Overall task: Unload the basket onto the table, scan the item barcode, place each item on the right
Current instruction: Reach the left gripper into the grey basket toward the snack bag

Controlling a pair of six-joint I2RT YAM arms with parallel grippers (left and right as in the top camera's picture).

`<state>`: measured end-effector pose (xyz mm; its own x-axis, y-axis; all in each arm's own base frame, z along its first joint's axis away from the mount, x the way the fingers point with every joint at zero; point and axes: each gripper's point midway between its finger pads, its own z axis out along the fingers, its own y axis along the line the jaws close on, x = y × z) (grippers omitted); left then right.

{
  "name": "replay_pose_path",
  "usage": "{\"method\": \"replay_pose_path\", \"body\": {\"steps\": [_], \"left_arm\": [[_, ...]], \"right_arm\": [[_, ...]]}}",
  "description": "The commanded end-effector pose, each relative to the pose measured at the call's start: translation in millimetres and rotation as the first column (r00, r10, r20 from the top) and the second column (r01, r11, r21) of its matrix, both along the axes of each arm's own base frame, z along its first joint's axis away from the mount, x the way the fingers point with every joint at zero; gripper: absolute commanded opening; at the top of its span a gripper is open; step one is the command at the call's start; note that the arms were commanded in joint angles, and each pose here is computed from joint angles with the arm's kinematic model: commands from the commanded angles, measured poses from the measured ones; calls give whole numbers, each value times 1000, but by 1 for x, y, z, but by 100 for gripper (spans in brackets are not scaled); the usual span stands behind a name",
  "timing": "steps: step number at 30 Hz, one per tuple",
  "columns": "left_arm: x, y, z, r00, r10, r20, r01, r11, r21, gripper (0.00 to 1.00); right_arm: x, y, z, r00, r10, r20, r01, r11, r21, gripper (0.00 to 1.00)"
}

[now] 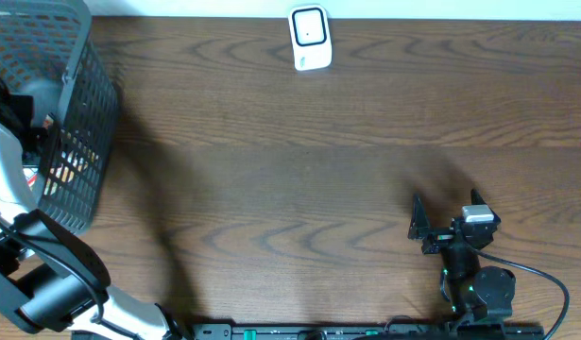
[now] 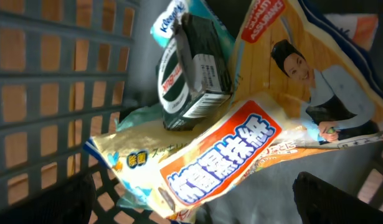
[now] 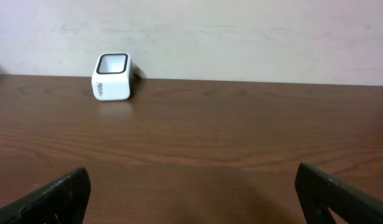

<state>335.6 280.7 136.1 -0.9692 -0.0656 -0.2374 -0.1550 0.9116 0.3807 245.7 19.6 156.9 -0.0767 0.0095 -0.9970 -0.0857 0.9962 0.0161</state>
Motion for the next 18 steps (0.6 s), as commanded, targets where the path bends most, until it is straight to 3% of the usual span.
{"method": "replay_pose_path", "body": {"steps": [1, 11, 15, 18], "left_arm": [[1, -5, -36, 997, -46, -64, 41, 996, -78, 100], [3, -8, -94, 988, -60, -145, 35, 986, -166, 98], [7, -4, -93, 991, -48, -127, 29, 988, -149, 56], [10, -1, -85, 995, 3, -99, -16, 991, -131, 42]], "right_arm": [[0, 0, -1, 1000, -2, 0, 2, 1000, -5, 99], [0, 0, -1, 1000, -2, 0, 2, 1000, -5, 99], [0, 0, -1, 1000, -2, 0, 2, 1000, -5, 99], [0, 0, -1, 1000, -2, 0, 2, 1000, -5, 99]]}}
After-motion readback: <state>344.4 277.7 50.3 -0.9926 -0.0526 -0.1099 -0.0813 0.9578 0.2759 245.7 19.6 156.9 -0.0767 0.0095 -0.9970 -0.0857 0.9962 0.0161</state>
